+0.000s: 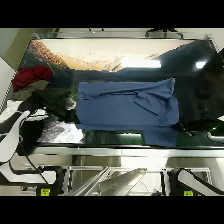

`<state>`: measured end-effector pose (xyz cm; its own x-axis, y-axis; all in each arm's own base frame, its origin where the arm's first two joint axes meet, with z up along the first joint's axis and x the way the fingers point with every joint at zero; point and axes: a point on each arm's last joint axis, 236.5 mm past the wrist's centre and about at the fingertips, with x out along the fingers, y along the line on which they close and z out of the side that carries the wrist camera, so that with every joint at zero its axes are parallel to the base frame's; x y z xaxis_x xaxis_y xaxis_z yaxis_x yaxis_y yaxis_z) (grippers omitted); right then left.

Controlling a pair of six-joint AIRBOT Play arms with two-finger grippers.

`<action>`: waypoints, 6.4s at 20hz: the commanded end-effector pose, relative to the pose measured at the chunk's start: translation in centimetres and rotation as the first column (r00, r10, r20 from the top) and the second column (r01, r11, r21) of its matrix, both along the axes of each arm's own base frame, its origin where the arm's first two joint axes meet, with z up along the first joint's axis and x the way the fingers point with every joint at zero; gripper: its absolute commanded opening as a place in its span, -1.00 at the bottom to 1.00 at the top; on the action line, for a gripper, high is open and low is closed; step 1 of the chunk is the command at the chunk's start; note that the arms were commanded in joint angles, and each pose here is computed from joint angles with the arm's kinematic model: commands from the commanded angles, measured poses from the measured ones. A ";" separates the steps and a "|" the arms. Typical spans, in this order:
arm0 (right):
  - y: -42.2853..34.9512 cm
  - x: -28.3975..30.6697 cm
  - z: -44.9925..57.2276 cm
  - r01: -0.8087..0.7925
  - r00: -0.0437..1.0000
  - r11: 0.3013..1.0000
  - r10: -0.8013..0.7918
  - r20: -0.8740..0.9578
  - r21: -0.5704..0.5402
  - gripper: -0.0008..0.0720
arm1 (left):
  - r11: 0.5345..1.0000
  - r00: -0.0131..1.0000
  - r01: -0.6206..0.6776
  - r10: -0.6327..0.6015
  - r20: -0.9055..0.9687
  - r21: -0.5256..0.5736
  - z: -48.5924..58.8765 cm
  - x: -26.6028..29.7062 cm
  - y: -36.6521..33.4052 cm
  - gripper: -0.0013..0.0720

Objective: Fold the shirts.

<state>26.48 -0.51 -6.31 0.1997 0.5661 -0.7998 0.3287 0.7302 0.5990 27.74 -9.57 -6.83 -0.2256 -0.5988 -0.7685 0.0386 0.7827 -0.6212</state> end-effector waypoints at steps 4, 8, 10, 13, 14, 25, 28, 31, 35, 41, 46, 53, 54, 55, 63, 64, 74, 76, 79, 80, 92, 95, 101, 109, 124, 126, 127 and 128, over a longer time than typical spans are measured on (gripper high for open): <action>1.3 2.2 6.8 -0.019 0.979 1.000 0.022 0.202 -0.019 -0.92 | 0.993 0.995 -0.099 0.101 -0.026 0.058 1.2 -2.2 4.6 -0.93; 3.9 7.1 10.5 -0.067 0.919 0.998 0.056 0.391 0.014 -0.92 | 0.996 0.996 -0.054 0.048 0.073 0.076 3.2 0.6 4.1 -0.93; 4.3 10.4 11.2 -0.084 0.896 0.996 0.085 0.436 -0.021 -0.92 | 0.994 0.983 -0.045 0.026 0.183 0.100 5.2 4.0 4.0 -0.93; 4.3 15.1 10.0 -0.103 0.883 0.993 0.117 0.454 -0.056 -0.92 | 0.992 0.969 -0.053 0.024 0.245 0.111 6.6 8.5 4.1 -0.93; 4.3 16.6 9.1 -0.118 0.877 0.990 0.138 0.461 -0.073 -0.92 | 0.992 0.963 -0.057 0.024 0.268 0.116 6.5 10.3 4.1 -0.93; 2.9 22.7 -1.3 -0.153 0.866 0.968 0.229 0.445 -0.201 -0.91 | 0.989 0.979 -0.023 -0.009 0.204 0.149 -2.7 18.8 2.7 -0.93; 2.5 23.3 0.3 -0.171 0.848 0.965 0.247 0.469 -0.198 0.00 | 0.990 0.978 -0.020 -0.009 0.208 0.138 -2.3 19.5 2.3 -0.48; -0.4 24.1 2.8 -0.134 0.863 0.967 0.221 0.454 -0.215 0.48 | 0.989 0.966 0.006 -0.045 0.255 0.150 0.4 20.6 2.1 0.90; -3.7 22.8 0.9 -0.103 0.914 0.968 0.182 0.363 -0.228 0.97 | 0.988 0.940 -0.027 -0.027 0.340 0.155 4.3 22.8 3.2 0.90; 0.6 18.6 -4.3 -0.239 0.955 0.971 0.237 0.177 -0.011 0.96 | 0.983 0.948 -0.107 0.056 0.312 0.147 5.2 21.9 5.1 0.90; 4.9 19.2 -4.6 -0.334 0.918 0.942 0.331 0.219 -0.024 0.89 | 0.998 0.950 -0.058 0.052 0.308 0.009 7.0 21.7 -0.6 0.90; 6.9 20.3 2.6 -0.427 0.843 0.901 0.426 0.328 -0.074 -0.92 | 0.987 0.935 0.159 -0.148 0.321 -0.008 1.2 19.6 -16.4 -0.93; 7.1 20.3 5.2 -0.442 0.822 0.893 0.442 0.358 -0.089 -0.92 | 0.984 0.933 0.179 -0.167 0.318 -0.009 -0.3 18.9 -18.9 -0.93; 7.2 20.2 7.6 -0.458 0.797 0.882 0.462 0.389 -0.109 -0.92 | 0.979 0.927 0.202 -0.190 0.324 -0.004 -2.0 18.2 -21.5 -0.93; 9.2 18.2 18.1 -0.521 0.702 0.844 0.509 0.498 -0.128 -0.92 | 0.971 0.924 0.202 -0.145 0.355 -0.127 -5.0 16.1 -33.2 -0.93; 9.2 18.2 18.2 -0.517 0.708 0.847 0.504 0.495 -0.123 -0.92 | 0.970 0.926 0.201 -0.143 0.351 -0.135 -4.0 16.2 -33.2 -0.93; 21.3 19.2 18.5 -0.579 0.602 0.798 0.557 0.572 -0.167 -0.92 | 0.964 0.822 0.218 -0.097 0.561 -0.153 23.2 15.1 -17.5 -0.93; 27.7 19.7 17.6 -0.590 0.554 0.786 0.561 0.615 -0.185 -0.91 | 0.973 0.780 0.178 -0.050 0.624 -0.145 27.5 14.5 -13.9 -0.93; 38.7 17.9 12.3 -0.642 0.501 0.742 0.596 0.627 -0.193 -0.84 | 0.985 0.734 0.103 0.019 0.679 -0.140 31.3 13.2 -9.7 -0.93; 42.1 16.8 9.6 -0.658 0.496 0.728 0.609 0.619 -0.189 -0.20 | 0.987 0.727 0.078 0.040 0.686 -0.140 31.8 12.8 -8.7 -0.93; 27.2 19.9 9.0 -0.530 0.692 0.781 0.624 0.363 -0.330 0.13 | 0.990 0.752 -0.072 0.135 0.645 -0.124 27.4 10.6 -1.8 -0.93; 19.4 21.9 8.1 -0.422 0.812 0.849 0.510 0.283 -0.317 0.58 | 0.991 0.759 -0.061 0.124 0.640 -0.119 26.8 10.4 -1.8 -0.93; 14.2 23.2 1.8 -0.377 0.888 0.889 0.426 0.170 -0.261 0.58 | 0.991 0.755 -0.058 0.120 0.644 -0.117 26.8 10.5 -1.8 -0.93; 22.8 21.5 -5.1 -0.481 0.863 0.876 0.479 0.162 -0.027 0.59 | 0.993 0.747 -0.056 0.114 0.655 -0.108 26.7 10.7 -1.7 -0.93; 27.5 21.2 -1.4 -0.553 0.810 0.828 0.508 0.294 0.092 0.86 | 0.993 0.749 -0.054 0.112 0.653 -0.108 26.7 10.6 -1.7 -0.93; 27.3 21.2 -1.3 -0.551 0.812 0.829 0.506 0.292 0.094 0.86 | 0.993 0.748 -0.051 0.109 0.654 -0.106 26.7 10.6 -1.7 -0.93; 27.6 21.1 -1.4 -0.554 0.810 0.827 0.510 0.291 0.094 0.85 | 0.993 0.749 -0.052 0.109 0.654 -0.107 26.7 10.6 -1.7 -0.93; 28.0 20.9 -1.6 -0.559 0.807 0.823 0.515 0.290 0.094 0.85 | 0.993 0.748 -0.052 0.109 0.655 -0.106 26.7 10.6 -1.7 -0.93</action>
<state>47.74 26.91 -7.95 0.0095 0.7535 -0.6574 -0.2528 0.6379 0.7274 38.40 -11.27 19.90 0.3720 -0.6546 -0.6581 0.3975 0.7530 -0.5244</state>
